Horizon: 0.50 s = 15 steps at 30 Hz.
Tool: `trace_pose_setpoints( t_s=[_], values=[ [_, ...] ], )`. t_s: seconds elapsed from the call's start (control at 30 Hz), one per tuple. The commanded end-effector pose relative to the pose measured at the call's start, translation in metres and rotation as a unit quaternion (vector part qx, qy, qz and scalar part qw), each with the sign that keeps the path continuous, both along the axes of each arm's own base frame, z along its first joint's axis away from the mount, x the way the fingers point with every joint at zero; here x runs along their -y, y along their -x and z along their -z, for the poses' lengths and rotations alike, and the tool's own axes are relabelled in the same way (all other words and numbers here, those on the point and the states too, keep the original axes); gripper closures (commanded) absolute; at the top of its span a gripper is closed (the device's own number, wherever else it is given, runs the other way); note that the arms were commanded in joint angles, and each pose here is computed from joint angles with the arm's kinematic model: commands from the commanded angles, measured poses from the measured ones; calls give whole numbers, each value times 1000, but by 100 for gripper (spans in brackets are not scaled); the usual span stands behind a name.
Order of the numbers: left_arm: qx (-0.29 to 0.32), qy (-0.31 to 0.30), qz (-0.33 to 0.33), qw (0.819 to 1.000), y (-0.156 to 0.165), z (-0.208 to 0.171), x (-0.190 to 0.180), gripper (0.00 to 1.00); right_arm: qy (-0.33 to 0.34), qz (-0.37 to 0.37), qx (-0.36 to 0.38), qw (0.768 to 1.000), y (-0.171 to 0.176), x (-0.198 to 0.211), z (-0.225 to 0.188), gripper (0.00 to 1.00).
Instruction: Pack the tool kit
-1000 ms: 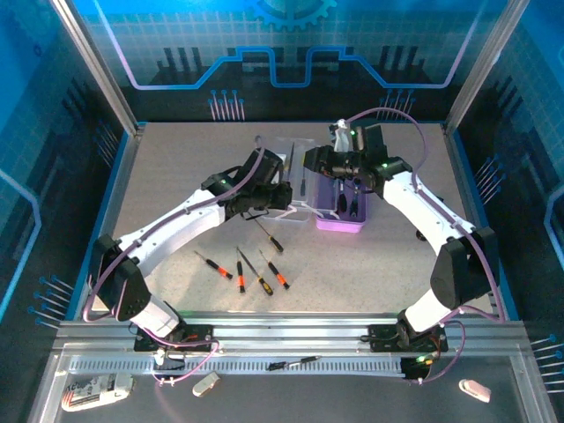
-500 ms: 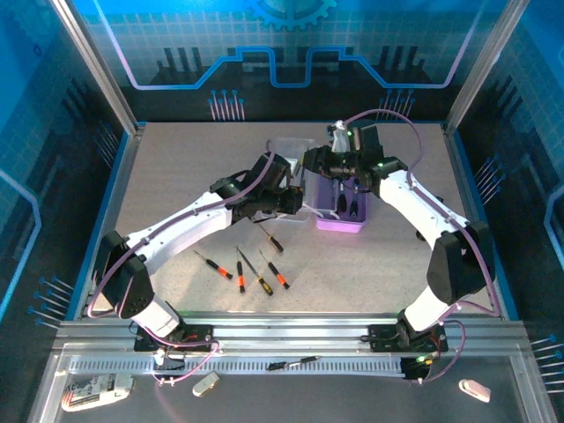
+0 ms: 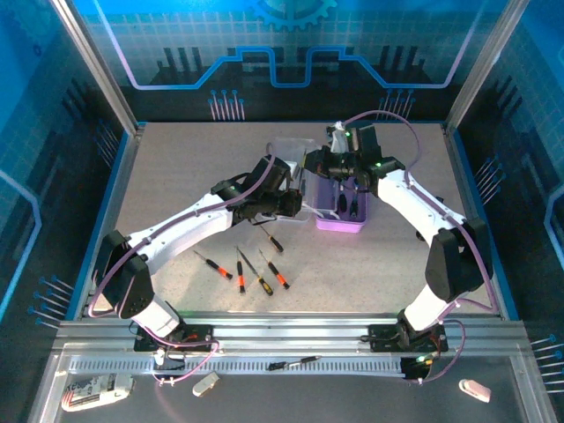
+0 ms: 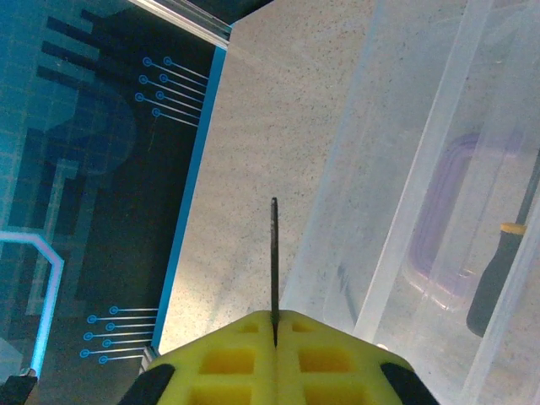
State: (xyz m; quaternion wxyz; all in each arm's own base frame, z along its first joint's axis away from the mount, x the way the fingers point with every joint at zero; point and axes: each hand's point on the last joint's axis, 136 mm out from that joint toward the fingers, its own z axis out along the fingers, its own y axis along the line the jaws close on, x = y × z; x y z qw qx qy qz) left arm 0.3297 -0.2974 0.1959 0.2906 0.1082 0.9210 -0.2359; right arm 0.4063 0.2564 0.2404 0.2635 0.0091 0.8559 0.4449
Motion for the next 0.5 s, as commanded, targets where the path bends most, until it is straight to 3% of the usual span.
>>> trace_pose_setpoints(
  t_s=[0.0, 0.23, 0.3, 0.37, 0.47],
  values=[
    [19, 5, 14, 1000, 5, -8, 2, 86, -16, -15, 8, 1000, 3, -11, -2, 96],
    [22, 8, 10, 1000, 5, -6, 0, 76, -17, -12, 18, 1000, 3, -10, -6, 99],
    [25, 8, 7, 1000, 3, -7, -1, 62, -13, -7, 19, 1000, 0, -9, -5, 99],
    [27, 8, 6, 1000, 4, -10, -1, 60, -12, -4, 20, 1000, -4, -8, -6, 99],
    [40, 9, 7, 999, 5, -20, -4, 44, -3, -4, 32, 999, -11, -7, -11, 100]
  ],
)
